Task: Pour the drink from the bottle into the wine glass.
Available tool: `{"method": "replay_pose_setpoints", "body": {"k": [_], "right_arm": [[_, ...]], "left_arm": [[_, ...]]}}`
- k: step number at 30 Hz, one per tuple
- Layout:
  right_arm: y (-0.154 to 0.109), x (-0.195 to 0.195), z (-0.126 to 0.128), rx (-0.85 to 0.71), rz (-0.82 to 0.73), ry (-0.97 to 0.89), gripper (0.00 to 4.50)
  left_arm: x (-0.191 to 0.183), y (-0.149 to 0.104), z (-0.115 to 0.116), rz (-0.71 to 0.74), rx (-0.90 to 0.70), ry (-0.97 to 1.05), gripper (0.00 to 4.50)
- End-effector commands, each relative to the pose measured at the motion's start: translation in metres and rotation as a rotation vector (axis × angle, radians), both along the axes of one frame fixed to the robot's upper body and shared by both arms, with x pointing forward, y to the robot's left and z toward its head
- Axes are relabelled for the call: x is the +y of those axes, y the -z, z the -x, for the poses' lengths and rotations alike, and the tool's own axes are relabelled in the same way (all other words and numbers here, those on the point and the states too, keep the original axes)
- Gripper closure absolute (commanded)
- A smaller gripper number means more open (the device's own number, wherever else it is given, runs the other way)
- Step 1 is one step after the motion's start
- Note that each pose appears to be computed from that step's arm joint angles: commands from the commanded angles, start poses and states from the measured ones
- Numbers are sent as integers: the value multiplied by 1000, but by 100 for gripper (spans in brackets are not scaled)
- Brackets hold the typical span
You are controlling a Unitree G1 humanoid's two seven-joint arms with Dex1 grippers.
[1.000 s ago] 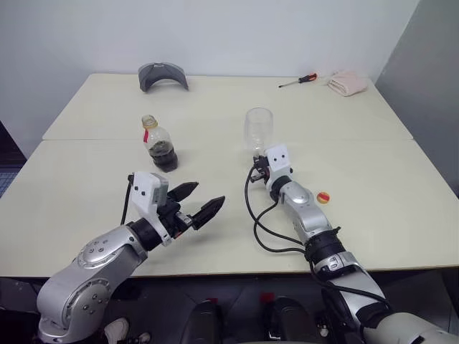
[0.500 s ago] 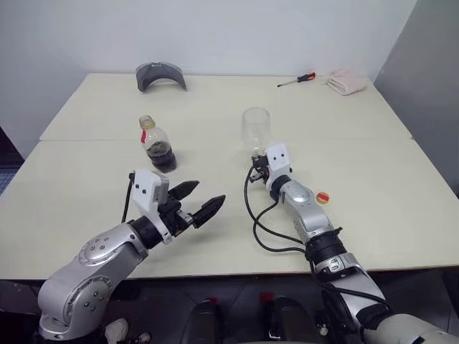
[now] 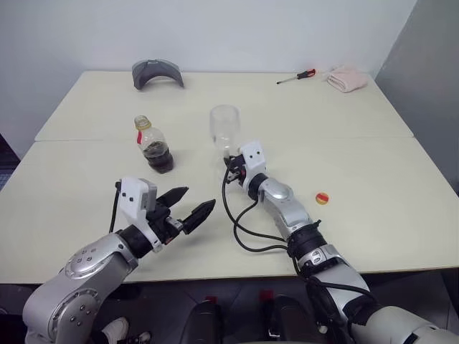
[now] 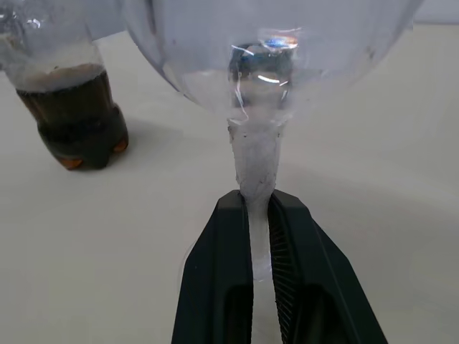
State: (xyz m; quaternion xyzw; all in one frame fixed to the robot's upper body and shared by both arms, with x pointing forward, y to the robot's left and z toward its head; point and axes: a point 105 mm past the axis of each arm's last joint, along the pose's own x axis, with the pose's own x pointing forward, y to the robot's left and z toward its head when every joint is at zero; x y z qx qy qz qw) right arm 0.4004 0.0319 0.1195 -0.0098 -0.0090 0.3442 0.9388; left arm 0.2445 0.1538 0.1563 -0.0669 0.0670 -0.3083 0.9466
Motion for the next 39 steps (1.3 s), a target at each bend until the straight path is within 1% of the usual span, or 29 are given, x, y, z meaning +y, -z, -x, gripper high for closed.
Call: {"method": "replay_pose_setpoints", "body": {"k": [1, 4, 8, 11, 16, 21, 23, 24, 25, 32, 36, 39], "right_arm": [[-20, 24, 6, -65, -47, -38, 437], [-17, 19, 3, -70, -37, -25, 437], [-12, 12, 1, -68, -24, -11, 437], [-8, 8, -1, -67, -13, 1, 437], [-7, 6, -2, -70, -7, 10, 437], [-5, 5, -3, -72, 5, 17, 437], [-5, 3, -3, -74, 10, 22, 367], [-5, 3, -3, -74, 11, 24, 347], [-5, 1, -4, -76, 13, 25, 316], [-10, -12, -2, -101, 15, 34, 75], [-12, -21, 9, -118, 13, 4, 75], [-11, -34, 23, -128, 27, -23, 75]], "left_arm": [[12, -18, 1, -5, -87, -77, 0], [24, -20, -2, -20, -112, -145, 0], [51, -21, -10, -81, -153, -280, 0], [63, -19, -12, -98, -154, -329, 0], [60, -15, -10, -91, -138, -315, 0], [53, -18, -13, -75, -145, -293, 0], [53, -20, -15, -73, -148, -291, 0], [52, -20, -15, -73, -148, -287, 0], [52, -20, -15, -73, -147, -285, 0], [50, -19, -16, -76, -142, -271, 0], [50, -19, -17, -75, -140, -269, 0], [51, -18, -17, -76, -137, -272, 0]]}}
